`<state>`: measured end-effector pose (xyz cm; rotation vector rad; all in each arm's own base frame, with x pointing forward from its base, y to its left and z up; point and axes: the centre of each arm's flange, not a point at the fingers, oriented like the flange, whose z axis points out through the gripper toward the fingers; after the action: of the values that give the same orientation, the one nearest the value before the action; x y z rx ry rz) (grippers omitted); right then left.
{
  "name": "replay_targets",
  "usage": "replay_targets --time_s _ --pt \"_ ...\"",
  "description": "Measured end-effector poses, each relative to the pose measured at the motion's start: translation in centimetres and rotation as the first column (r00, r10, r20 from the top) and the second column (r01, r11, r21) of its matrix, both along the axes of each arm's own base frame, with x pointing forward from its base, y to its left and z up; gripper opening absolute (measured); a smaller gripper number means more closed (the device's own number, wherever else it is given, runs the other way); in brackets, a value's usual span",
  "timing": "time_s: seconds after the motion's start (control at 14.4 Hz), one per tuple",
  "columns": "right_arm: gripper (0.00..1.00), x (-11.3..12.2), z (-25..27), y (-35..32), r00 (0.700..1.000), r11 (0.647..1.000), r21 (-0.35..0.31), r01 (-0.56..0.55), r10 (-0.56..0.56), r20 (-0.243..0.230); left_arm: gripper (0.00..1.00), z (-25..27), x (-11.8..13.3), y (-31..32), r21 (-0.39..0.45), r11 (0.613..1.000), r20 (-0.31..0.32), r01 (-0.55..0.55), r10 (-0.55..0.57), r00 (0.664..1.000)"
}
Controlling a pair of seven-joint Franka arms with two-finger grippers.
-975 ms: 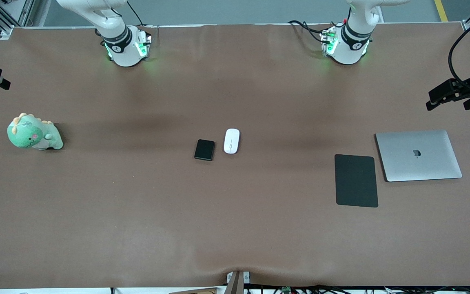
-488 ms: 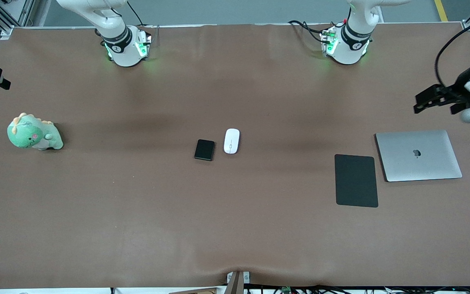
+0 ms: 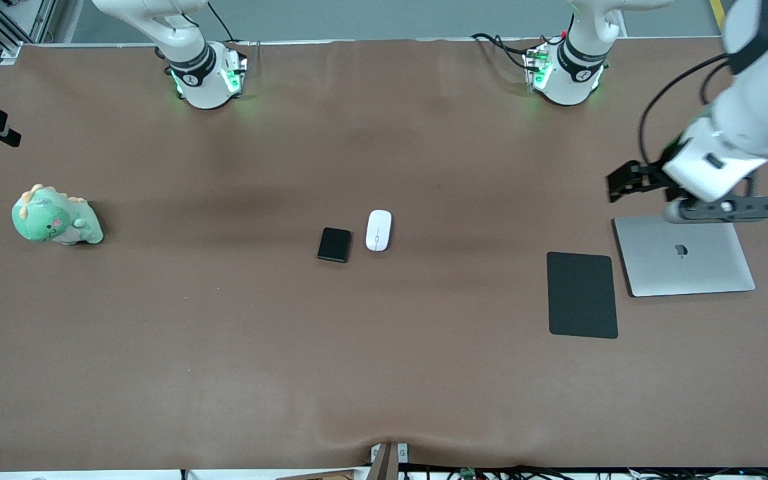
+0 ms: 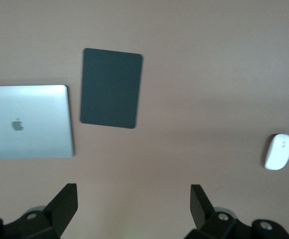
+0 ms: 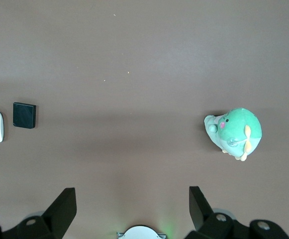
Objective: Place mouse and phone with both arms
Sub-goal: 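Move the left gripper over the white mouse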
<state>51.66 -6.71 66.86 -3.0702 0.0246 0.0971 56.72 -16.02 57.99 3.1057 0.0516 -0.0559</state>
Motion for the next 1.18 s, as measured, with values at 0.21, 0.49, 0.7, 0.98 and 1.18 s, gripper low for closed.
replay_targets --time_s 0.21,0.49,0.7,0.98,1.18 --pt "1.00 0.4 -0.3 0.0 1.000 1.000 -0.002 0.000 0.000 -0.005 1.00 -1.8 -0.5 -6.1 -0.019 0.999 0.004 -0.042 0.042 0.999" --pt "1.00 0.5 -0.4 -0.3 1.000 1.000 -0.003 0.006 -0.007 -0.005 1.00 -5.6 -1.1 -13.1 -0.026 0.997 -0.001 -0.076 0.076 0.997" --pt "1.00 0.8 -0.8 -0.2 1.000 1.000 -0.005 0.005 -0.005 -0.013 1.00 -9.3 -2.3 -19.2 -0.010 0.996 0.021 -0.088 0.088 0.996" --pt "1.00 1.3 -1.6 -0.3 1.000 1.000 -0.012 0.007 -0.007 -0.029 1.00 -14.7 -4.2 -25.7 -0.007 0.997 0.025 -0.083 0.083 0.996" --pt "1.00 1.8 -2.4 -0.3 0.999 1.000 -0.014 0.007 -0.008 -0.044 1.00 -17.6 -4.5 -27.8 -0.026 0.998 0.022 -0.061 0.062 0.998"
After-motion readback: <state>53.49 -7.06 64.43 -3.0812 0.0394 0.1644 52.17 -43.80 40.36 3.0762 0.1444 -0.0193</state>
